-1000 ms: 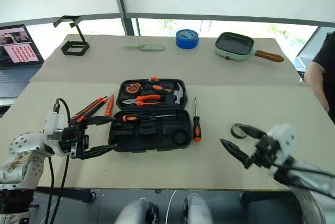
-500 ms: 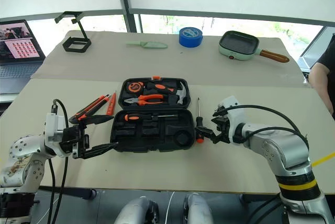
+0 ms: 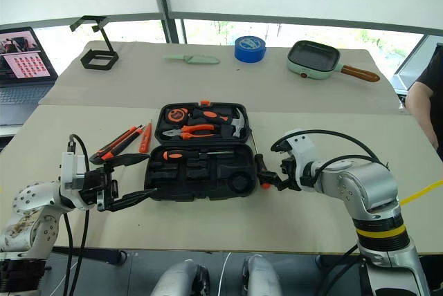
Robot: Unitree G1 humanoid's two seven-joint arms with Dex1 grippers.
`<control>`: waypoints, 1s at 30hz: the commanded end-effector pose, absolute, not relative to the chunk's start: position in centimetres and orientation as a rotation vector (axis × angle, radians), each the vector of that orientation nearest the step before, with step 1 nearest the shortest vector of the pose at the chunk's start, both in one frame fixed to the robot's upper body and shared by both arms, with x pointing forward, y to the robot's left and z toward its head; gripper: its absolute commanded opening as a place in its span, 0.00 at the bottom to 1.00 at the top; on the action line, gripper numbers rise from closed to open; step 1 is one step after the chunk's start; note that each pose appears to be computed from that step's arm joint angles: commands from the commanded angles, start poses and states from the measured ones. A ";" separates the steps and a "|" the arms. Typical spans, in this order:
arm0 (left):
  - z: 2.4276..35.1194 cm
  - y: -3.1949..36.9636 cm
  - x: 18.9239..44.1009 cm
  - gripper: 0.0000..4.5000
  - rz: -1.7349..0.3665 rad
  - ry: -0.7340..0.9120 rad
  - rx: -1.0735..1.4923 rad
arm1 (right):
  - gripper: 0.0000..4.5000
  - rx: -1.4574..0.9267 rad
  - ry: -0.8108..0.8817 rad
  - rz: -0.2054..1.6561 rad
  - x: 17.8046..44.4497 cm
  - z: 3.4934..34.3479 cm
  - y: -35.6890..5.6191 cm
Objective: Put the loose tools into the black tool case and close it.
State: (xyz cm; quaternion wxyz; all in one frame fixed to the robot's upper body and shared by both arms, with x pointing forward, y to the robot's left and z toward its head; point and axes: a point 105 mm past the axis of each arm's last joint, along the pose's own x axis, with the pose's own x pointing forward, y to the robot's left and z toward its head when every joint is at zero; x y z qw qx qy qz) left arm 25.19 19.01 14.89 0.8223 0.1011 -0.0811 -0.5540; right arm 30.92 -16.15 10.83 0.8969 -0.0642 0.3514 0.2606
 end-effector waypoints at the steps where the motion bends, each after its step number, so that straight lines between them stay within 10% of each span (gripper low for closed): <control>1: 15.7 18.8 25.0 0.98 -1.180 -0.215 0.243 | 1.00 -0.200 0.714 0.530 31.2 11.4 -15.4; 5: 15.6 18.7 24.9 0.98 -1.181 -0.215 0.243 | 1.00 -0.247 0.707 0.460 32.2 9.9 -15.5; 15: 16.2 17.3 24.5 1.00 -1.220 -0.241 0.226 | 0.24 -0.123 0.624 0.276 31.4 9.4 -17.8; 24: 16.6 18.1 24.6 1.00 -1.146 -0.262 0.226 | 0.23 -0.201 0.148 0.326 32.9 16.7 -17.0; 30: 15.9 20.6 24.5 1.00 -1.049 -0.199 0.229 | 0.23 -0.653 -0.210 0.986 30.9 20.9 -9.5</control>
